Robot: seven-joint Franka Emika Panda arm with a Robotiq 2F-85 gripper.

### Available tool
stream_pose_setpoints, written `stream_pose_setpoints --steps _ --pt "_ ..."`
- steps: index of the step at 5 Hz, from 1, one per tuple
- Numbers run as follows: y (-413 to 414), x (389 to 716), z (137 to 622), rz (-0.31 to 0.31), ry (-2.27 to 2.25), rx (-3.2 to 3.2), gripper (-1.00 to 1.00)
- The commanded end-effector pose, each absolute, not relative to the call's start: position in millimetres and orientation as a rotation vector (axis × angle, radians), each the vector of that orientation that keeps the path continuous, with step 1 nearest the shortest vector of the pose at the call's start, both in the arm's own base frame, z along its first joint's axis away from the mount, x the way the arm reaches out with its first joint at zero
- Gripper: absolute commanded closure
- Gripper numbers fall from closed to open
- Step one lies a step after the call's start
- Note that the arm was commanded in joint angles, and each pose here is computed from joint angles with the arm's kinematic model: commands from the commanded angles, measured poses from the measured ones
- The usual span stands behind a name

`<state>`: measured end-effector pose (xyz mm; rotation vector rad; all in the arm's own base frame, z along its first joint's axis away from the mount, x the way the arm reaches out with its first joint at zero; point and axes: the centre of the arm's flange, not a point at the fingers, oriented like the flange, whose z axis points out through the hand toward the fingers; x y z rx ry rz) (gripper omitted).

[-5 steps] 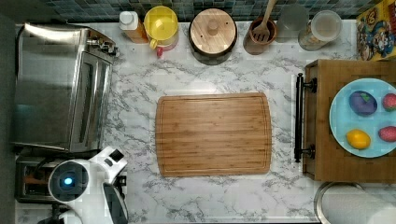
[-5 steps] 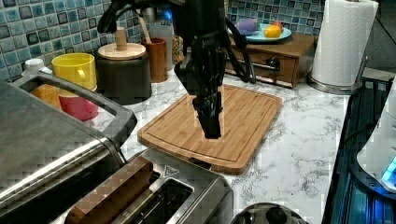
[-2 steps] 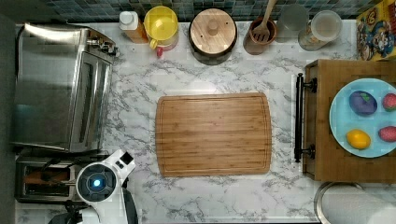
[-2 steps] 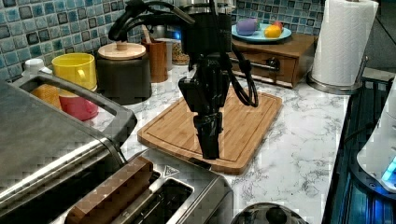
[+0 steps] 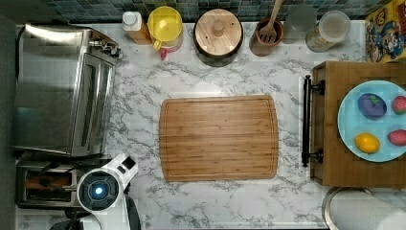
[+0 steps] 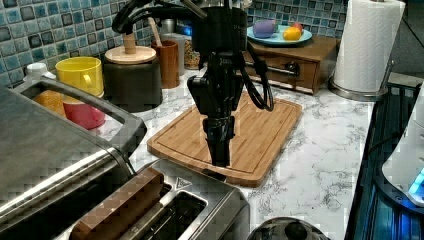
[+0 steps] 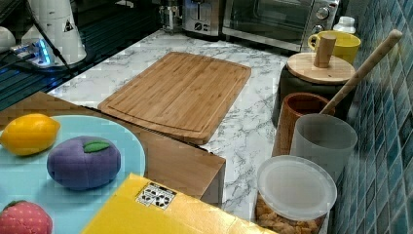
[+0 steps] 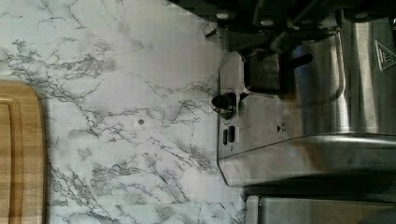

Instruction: Turn on the toaster.

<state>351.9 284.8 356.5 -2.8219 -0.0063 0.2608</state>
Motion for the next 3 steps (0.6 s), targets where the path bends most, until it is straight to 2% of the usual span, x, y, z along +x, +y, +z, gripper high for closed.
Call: stream_pose_setpoints --steps 1,3 --pt "311.0 354.5 360.3 0.135 -0.016 -2.826 1.00" --pt "325.5 358.3 353.1 0.244 -0.057 -2.890 1.00"
